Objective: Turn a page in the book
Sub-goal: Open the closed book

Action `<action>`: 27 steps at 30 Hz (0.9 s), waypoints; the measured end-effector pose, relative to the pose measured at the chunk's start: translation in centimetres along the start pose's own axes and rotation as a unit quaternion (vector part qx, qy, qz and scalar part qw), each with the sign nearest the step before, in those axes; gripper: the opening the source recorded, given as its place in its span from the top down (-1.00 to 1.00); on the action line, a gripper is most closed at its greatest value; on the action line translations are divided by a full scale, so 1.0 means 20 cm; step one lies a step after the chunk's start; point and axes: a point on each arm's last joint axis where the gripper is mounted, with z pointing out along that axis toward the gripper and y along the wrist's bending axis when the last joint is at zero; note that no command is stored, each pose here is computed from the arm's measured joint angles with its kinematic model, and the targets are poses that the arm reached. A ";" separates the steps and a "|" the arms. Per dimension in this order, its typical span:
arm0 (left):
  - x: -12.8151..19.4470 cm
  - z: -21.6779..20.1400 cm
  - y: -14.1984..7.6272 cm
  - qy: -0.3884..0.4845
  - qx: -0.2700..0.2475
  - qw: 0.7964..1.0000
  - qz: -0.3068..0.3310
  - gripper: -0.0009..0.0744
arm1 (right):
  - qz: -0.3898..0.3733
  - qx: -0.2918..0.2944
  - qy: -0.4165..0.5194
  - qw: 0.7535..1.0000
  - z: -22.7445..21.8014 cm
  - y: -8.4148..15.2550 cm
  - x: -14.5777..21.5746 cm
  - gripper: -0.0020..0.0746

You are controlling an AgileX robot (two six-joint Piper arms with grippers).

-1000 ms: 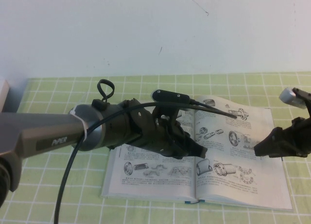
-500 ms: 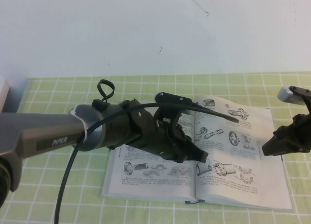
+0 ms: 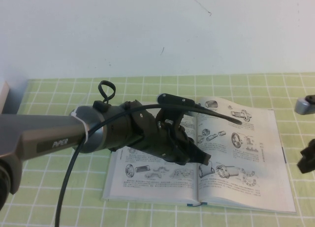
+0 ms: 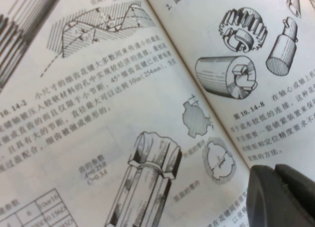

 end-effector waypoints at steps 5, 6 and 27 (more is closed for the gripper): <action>0.00 0.00 0.00 0.000 0.000 1.000 0.005 0.98 | -0.022 0.102 -0.079 0.991 -0.10 0.10 0.12 0.93; 0.00 0.00 0.00 0.000 0.000 1.000 0.006 0.98 | -0.024 0.118 -0.102 0.987 -0.11 0.11 0.13 0.93; 0.00 0.00 0.00 0.003 0.003 1.000 0.015 0.98 | -0.001 -0.012 -0.164 0.986 0.09 0.06 -0.10 0.17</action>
